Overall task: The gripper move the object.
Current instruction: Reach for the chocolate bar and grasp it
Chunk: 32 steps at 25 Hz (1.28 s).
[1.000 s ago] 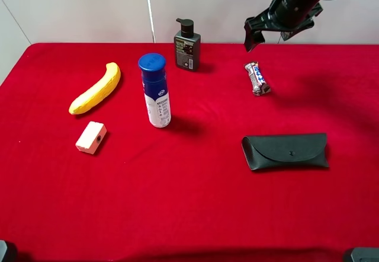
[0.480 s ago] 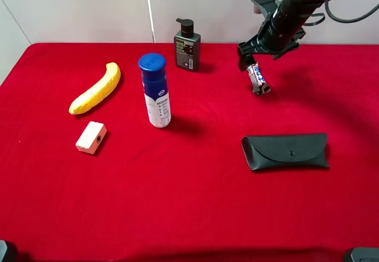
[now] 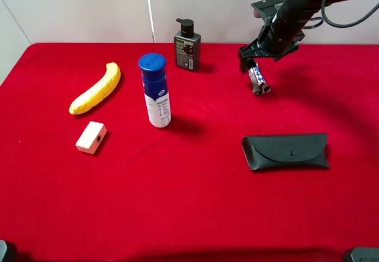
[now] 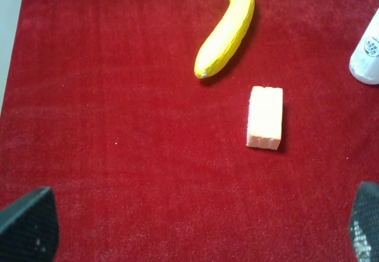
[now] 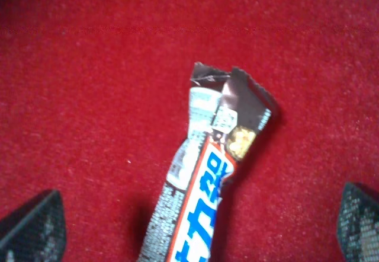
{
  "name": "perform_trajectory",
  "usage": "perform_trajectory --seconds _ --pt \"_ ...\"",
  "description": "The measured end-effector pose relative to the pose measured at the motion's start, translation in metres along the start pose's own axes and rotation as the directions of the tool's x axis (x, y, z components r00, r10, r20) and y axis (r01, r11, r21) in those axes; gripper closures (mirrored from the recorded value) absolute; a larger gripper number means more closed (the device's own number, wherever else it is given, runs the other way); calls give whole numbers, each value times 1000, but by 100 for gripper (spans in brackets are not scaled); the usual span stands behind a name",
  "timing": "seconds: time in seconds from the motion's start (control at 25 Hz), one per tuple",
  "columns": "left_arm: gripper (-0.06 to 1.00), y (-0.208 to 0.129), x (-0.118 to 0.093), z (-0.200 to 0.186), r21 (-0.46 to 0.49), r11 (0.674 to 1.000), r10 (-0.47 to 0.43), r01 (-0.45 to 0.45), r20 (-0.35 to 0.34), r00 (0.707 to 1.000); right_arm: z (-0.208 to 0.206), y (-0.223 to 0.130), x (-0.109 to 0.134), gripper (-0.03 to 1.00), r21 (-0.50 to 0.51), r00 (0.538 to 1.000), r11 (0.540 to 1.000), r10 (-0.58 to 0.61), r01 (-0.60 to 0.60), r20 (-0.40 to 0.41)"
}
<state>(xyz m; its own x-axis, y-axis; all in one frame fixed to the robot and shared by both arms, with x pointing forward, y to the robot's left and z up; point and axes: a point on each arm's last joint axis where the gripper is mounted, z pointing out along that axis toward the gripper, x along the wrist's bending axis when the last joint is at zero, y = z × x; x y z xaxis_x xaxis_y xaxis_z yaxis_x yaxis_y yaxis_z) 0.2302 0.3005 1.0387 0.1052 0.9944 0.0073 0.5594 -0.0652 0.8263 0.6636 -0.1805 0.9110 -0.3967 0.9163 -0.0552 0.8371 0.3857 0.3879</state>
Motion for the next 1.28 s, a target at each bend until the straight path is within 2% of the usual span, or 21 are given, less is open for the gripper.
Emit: perform_trajectory --seconds 0.12,1.28 --pt "-3 0 0 0 0 1000 0 0 0 1000 0 -1 -6 27 1 1000 1000 7 -7 8" --pt "-3 0 0 0 0 1000 0 0 0 1000 31 -8 -9 27 0 999 999 41 -41 0"
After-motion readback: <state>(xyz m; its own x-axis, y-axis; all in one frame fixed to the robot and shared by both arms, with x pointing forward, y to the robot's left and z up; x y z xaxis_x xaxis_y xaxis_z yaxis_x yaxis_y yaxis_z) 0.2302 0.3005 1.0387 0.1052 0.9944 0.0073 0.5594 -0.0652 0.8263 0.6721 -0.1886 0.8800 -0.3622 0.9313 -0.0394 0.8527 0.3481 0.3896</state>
